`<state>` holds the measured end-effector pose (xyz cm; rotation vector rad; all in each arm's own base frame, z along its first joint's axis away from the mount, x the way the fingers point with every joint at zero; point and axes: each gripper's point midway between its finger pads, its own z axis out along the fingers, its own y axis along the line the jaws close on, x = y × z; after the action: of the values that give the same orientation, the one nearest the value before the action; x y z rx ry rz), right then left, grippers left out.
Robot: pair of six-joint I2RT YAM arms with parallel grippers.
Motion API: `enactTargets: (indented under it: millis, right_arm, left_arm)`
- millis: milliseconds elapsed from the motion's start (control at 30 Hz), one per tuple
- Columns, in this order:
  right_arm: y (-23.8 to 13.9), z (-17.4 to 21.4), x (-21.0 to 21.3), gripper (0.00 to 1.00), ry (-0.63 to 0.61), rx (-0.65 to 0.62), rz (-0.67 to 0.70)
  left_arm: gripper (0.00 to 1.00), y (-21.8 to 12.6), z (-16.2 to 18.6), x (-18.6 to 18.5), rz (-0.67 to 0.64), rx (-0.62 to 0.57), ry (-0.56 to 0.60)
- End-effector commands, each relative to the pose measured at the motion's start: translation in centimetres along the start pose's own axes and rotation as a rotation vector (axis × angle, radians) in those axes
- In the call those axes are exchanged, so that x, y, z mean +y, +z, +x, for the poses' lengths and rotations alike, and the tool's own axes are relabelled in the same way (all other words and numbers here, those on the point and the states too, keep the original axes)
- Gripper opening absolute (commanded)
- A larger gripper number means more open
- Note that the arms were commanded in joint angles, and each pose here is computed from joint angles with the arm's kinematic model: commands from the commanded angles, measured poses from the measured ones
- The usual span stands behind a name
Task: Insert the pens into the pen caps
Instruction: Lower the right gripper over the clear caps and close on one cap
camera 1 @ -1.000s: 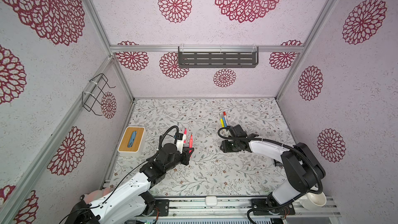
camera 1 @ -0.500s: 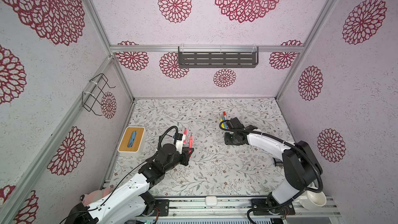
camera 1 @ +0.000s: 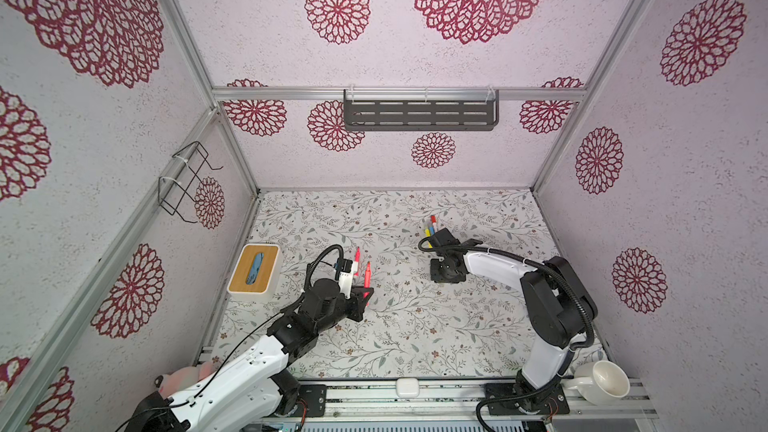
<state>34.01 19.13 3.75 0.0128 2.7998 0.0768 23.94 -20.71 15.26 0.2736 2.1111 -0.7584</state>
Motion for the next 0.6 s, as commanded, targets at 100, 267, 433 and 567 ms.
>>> enactTargets:
  millis: [100, 267, 433, 567]
  right_arm:
    - [0.6, -0.5, -0.2, 0.32, -0.006, 0.003, 0.034]
    - [1.4, -0.2, -0.3, 0.30, -0.012, 0.018, 0.047]
    - [1.8, 0.3, -0.4, 0.26, -0.019, 0.034, 0.051]
    - [1.8, 0.6, -0.6, 0.22, -0.017, 0.037, 0.052]
  left_arm:
    - [0.00, -0.1, -0.1, 0.2, 0.000, -0.015, -0.012]
    - [0.00, -0.1, 0.0, 0.3, -0.003, -0.013, -0.010]
    - [0.00, -0.2, 0.0, 0.3, -0.002, -0.016, -0.010]
    - [0.00, -0.3, -0.2, 0.2, -0.002, -0.020, -0.010]
